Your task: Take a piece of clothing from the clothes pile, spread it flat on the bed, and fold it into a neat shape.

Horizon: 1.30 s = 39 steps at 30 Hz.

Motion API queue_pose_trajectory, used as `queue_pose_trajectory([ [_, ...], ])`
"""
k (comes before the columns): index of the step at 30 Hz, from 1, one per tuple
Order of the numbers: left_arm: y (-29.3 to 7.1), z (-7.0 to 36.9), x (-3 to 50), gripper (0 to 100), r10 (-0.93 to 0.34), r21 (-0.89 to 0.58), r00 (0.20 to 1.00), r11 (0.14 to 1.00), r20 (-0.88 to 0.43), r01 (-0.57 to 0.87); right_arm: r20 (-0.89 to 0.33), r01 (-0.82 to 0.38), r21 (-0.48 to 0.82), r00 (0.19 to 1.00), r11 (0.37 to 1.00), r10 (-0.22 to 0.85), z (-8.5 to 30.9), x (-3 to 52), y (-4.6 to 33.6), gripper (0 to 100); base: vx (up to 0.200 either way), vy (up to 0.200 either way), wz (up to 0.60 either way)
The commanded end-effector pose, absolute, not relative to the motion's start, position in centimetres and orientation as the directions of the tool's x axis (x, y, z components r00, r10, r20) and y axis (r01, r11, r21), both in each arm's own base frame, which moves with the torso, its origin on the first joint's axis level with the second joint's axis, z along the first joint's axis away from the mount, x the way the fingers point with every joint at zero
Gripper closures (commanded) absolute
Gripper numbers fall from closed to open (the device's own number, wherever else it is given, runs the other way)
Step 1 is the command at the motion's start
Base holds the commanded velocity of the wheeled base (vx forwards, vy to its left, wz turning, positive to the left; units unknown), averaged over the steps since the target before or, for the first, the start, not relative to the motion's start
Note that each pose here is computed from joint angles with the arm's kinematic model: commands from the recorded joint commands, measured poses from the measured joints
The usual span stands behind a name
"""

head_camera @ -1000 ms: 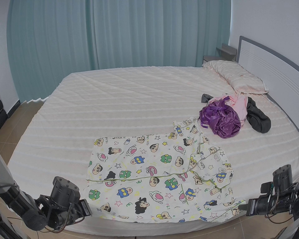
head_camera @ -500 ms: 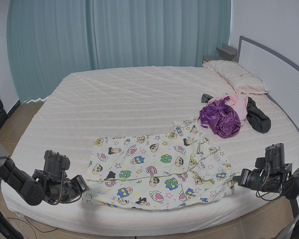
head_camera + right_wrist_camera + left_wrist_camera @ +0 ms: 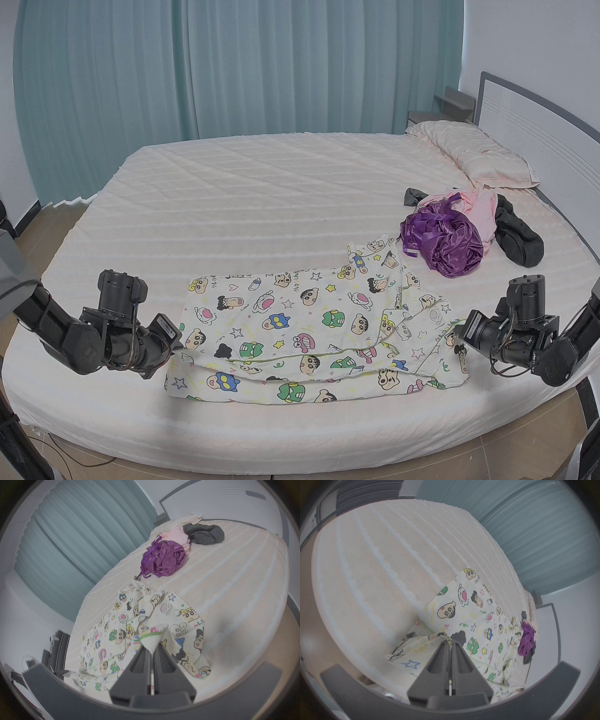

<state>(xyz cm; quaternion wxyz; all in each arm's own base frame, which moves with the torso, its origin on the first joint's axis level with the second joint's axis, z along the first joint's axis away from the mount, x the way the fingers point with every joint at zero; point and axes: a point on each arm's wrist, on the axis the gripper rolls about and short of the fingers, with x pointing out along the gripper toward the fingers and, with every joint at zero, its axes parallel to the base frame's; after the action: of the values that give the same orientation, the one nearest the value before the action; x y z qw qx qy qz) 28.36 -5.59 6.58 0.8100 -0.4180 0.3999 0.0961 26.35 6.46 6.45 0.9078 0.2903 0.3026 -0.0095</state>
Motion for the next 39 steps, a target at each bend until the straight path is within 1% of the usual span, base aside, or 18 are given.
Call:
queue_pose_trajectory([
  [1, -5.3, 5.4, 30.6, 100, -0.165, -0.609, 0.657, 0.585, -0.736, -0.535, -0.561, 0.231, 0.54, 0.815, 0.809, 0.141, 5.6, 28.2, 6.4, 100, 0.0, 0.0, 0.0],
  [5, -4.7, 5.2, 31.7, 100, -0.151, -0.622, 0.666, 0.55, -0.731, -0.558, -0.558, 0.242, 0.544, 0.82, 0.804, 0.131, 5.4, 29.1, 6.1, 100, 0.0, 0.0, 0.0],
  [11, -4.0, 4.5, 32.7, 100, -0.13, -0.619, 0.663, 0.526, -0.737, -0.584, -0.571, 0.258, 0.536, 0.812, 0.804, 0.121, 4.3, 30.4, 6.2, 100, 0.0, 0.0, 0.0],
  [19, -4.1, 4.1, 33.0, 100, -0.133, -0.614, 0.657, 0.528, -0.742, -0.586, -0.55, 0.249, 0.547, 0.827, 0.799, 0.119, 4.3, 31.9, 6.3, 100, 0.0, 0.0, 0.0],
  [29, -4.2, 3.5, 33.5, 100, -0.135, -0.607, 0.649, 0.532, -0.749, -0.59, -0.544, 0.275, 0.563, 0.834, 0.779, 0.098, 3.9, 33.3, 5.6, 100, 0.0, 0.0, 0.0],
  [30, -4.2, 3.4, 33.5, 0, -0.139, -0.606, 0.646, 0.532, -0.751, -0.591, -0.545, 0.278, 0.567, 0.833, 0.776, 0.1, 3.8, 33.4, 5.6, 100, 0.0, 0.0, 0.0],
  [32, -4.2, 3.2, 33.5, 0, -0.151, -0.609, 0.641, 0.532, -0.752, -0.589, -0.545, 0.284, 0.578, 0.832, 0.765, 0.103, 3.6, 33.5, 5.7, 100, 0.0, 0.0, 0.0],
  [33, -4.2, 3.2, 33.5, 0, -0.152, -0.61, 0.641, 0.53, -0.752, -0.589, -0.544, 0.286, 0.584, 0.833, 0.76, 0.104, 3.7, 33.5, 5.7, 0, 0.0, 0.0, 0.0],
  [37, -4.1, 3.2, 33.3, 0, -0.15, -0.608, 0.639, 0.526, -0.754, -0.594, -0.535, 0.311, 0.632, 0.838, 0.71, 0.109, 4.0, 33.6, 5.5, 0, 0.0, 0.0, 0.0],
  [38, -4.1, 3.2, 33.3, 0, -0.152, -0.609, 0.639, 0.526, -0.754, -0.593, -0.535, 0.314, 0.633, 0.838, 0.708, 0.106, 4.0, 33.6, 5.5, 0, 0.0, 0.0, 0.0],
  [39, -4.0, 3.2, 33.1, 0, -0.151, -0.606, 0.636, 0.526, -0.757, -0.597, -0.53, 0.327, 0.647, 0.843, 0.689, 0.098, 4.3, 33.5, 5.1, 0, 0.0, 0.0, 0.0],
])
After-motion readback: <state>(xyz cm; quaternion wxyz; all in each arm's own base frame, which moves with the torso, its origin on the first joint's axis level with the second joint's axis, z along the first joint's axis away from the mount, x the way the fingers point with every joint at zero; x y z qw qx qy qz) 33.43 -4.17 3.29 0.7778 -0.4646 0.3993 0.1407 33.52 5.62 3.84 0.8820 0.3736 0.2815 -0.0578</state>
